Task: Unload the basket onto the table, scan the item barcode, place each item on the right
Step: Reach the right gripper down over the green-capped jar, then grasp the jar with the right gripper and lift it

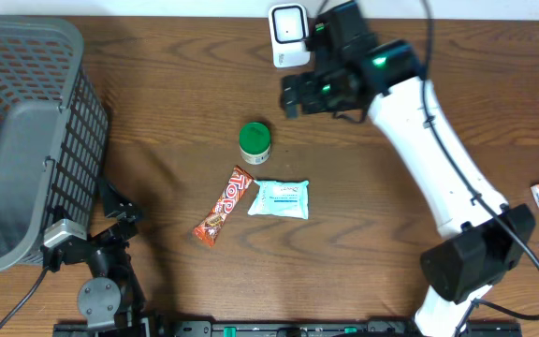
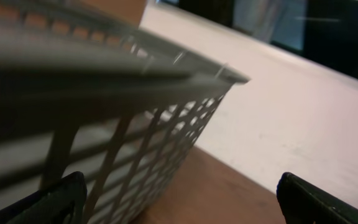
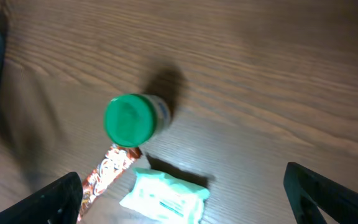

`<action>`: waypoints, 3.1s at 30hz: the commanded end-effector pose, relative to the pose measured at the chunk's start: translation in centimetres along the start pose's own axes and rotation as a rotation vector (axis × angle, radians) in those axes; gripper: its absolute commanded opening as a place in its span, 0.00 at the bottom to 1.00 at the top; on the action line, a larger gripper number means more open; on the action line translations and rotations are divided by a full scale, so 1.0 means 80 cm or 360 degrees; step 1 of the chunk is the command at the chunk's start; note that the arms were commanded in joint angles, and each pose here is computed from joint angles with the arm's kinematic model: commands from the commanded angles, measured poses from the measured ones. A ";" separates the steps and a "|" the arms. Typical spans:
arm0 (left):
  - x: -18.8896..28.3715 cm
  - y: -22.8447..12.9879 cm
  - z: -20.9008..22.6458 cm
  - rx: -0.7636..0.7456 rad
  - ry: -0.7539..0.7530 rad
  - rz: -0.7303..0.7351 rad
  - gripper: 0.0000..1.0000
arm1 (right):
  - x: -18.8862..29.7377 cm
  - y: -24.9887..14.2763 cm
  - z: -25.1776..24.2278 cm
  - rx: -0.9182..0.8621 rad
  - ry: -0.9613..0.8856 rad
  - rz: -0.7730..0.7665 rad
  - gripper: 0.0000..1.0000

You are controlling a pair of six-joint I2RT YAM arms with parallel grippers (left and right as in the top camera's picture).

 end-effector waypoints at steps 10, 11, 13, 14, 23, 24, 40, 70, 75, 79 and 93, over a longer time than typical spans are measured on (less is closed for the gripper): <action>0.001 -0.032 0.018 0.0014 0.0167 0.0171 0.98 | -0.076 -0.023 0.047 -0.0012 -0.0181 0.0094 0.99; 0.001 -0.033 0.019 0.0009 0.0178 0.0179 0.98 | -0.090 -0.027 0.049 -0.0008 -0.0173 0.0142 0.99; 0.002 -0.035 0.020 0.0001 0.0188 0.0199 0.98 | -0.109 -0.033 0.052 0.0000 -0.0152 0.0206 0.99; 0.002 -0.037 0.021 -0.0006 0.0195 0.0216 0.98 | -0.121 -0.037 0.057 0.0010 -0.0136 0.0241 0.99; 0.006 -0.054 0.023 -0.0091 0.0170 0.0386 0.98 | -0.162 -0.049 0.073 0.0026 -0.0115 0.0283 0.99; 0.006 -0.056 0.021 -0.0132 0.0113 0.0412 0.98 | -0.162 -0.049 0.075 0.0027 -0.0107 0.0280 0.99; 0.006 -0.086 0.007 -0.0289 -0.0212 0.0761 0.98 | -0.188 -0.042 0.081 0.0041 -0.0067 0.0208 0.99; 0.006 -0.094 0.011 -0.0305 -0.0177 0.0834 0.98 | -0.262 -0.075 0.079 -0.0192 -0.0224 0.0311 0.85; 0.006 -0.094 0.011 -0.0305 -0.0177 0.0834 0.98 | -0.274 -0.084 0.073 -0.0228 -0.0268 0.0366 0.76; 0.006 -0.093 0.011 -0.0304 -0.0177 0.0828 0.98 | -0.273 -0.089 0.070 -0.0228 -0.0300 0.0402 0.70; 0.009 -0.069 0.003 -0.0261 -0.0258 0.0590 0.98 | -0.254 -0.094 0.035 -0.0328 -0.0417 0.0597 0.48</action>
Point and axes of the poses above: each gripper's point midway between its finger pads, its own x axis back along the fingers, its own z axis along the line the jaws close on, y = z × x, the point moved 10 cm from there along x, back along the fingers, and after that the axes turned 2 degrees about -x, right-handed, at the moved point
